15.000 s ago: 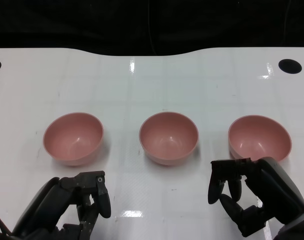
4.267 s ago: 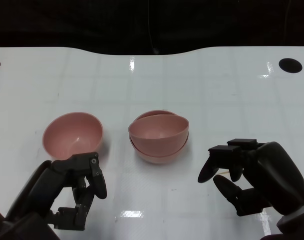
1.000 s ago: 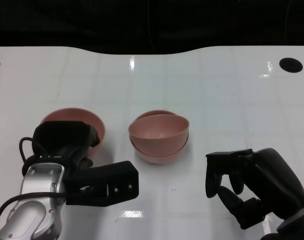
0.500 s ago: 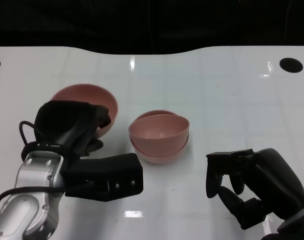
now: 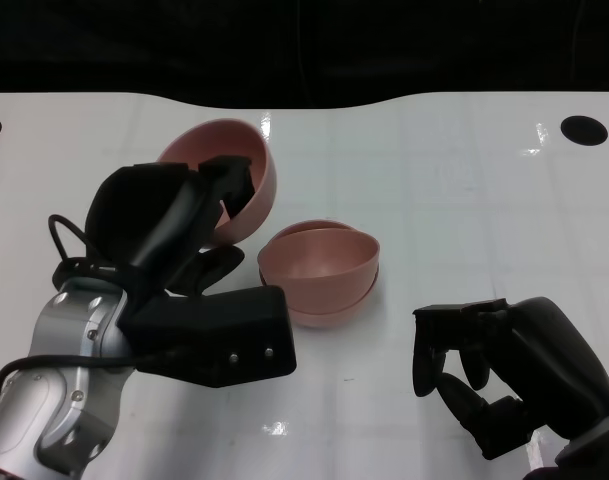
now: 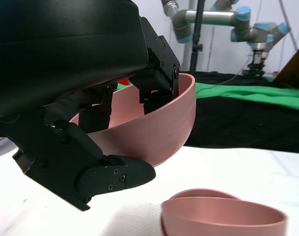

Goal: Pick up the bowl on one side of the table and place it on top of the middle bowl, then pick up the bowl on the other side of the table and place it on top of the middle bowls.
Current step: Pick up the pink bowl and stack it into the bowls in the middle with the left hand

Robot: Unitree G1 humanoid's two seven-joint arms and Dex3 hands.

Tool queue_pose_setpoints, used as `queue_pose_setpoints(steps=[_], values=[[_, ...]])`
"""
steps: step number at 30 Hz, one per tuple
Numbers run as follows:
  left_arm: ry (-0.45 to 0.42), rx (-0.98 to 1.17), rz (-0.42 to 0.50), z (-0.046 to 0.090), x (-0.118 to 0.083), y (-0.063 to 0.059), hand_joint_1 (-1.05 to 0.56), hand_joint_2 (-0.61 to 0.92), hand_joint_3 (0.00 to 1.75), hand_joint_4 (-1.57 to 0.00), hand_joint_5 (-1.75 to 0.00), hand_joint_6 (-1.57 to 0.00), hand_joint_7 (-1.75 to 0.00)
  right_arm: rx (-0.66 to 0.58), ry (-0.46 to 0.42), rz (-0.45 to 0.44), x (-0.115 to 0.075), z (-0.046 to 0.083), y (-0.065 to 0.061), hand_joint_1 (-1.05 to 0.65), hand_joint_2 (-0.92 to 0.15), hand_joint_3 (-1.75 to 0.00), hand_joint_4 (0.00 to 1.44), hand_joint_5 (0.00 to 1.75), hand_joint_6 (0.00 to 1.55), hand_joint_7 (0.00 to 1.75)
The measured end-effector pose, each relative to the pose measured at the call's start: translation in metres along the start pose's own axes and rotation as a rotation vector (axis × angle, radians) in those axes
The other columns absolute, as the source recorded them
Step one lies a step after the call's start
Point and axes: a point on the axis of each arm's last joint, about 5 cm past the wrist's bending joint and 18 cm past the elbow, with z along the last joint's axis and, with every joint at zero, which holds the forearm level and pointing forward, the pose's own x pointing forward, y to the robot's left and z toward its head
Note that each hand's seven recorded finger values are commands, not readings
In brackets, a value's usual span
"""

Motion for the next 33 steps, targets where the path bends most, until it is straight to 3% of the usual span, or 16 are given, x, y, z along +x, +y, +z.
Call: queue_pose_setpoints(steps=[7, 15, 21, 22, 24, 26, 28, 33], values=[[-0.080, -0.069, 0.033, 0.010, 0.014, 0.007, -0.24, 0.41, 1.25, -0.94, -1.75, -0.72, -1.73, 0.001, 0.001, 0.001, 0.000, 0.000, 0.000, -0.09, -0.08, -1.67, 0.99, 1.75, 0.86, 1.50], [-0.139, -0.094, 0.001, 0.014, 0.021, 0.004, -0.25, 0.45, 1.25, -0.93, -1.75, -0.76, -1.65, 0.002, 0.004, 0.002, -0.001, 0.000, 0.001, -0.09, -0.09, -1.67, 1.00, 1.75, 0.86, 1.49], [-0.204, -0.064, -0.091, 0.014, 0.026, -0.002, -0.26, 0.46, 1.12, -0.91, -1.75, -0.84, -1.35, 0.005, 0.005, 0.003, 0.000, 0.001, 0.002, -0.09, -0.09, -1.66, 0.99, 1.75, 0.86, 1.49], [-0.213, -0.055, -0.104, 0.013, 0.026, -0.003, -0.26, 0.48, 1.03, -0.89, -1.75, -0.88, -1.13, 0.006, 0.007, 0.003, 0.000, 0.001, 0.002, -0.09, -0.09, -1.66, 0.99, 1.75, 0.86, 1.49], [-0.228, -0.030, -0.142, 0.011, 0.027, -0.003, -0.26, 0.50, 0.95, -0.89, -1.75, -0.94, -0.96, 0.006, 0.011, 0.004, 0.000, 0.001, 0.002, -0.09, -0.09, -1.66, 0.99, 1.75, 0.86, 1.49], [-0.244, -0.013, -0.185, 0.010, 0.028, -0.003, -0.24, 0.53, 0.94, -0.90, -1.75, -0.82, -1.41, 0.006, 0.011, 0.005, -0.001, 0.001, 0.002, -0.09, -0.09, -1.66, 0.99, 1.75, 0.86, 1.49], [-0.260, -0.006, -0.230, 0.009, 0.029, -0.003, -0.23, 0.52, 0.98, -0.89, -1.75, -0.75, -1.66, 0.007, 0.011, 0.005, -0.001, 0.001, 0.002, -0.09, -0.09, -1.66, 0.99, 1.75, 0.86, 1.48], [-0.269, 0.004, -0.281, 0.007, 0.031, -0.001, -0.22, 0.49, 1.01, -0.89, -1.75, -0.74, -1.74, 0.007, 0.010, 0.007, -0.001, 0.001, 0.002, -0.08, -0.09, -1.66, 0.99, 1.75, 0.86, 1.48]])
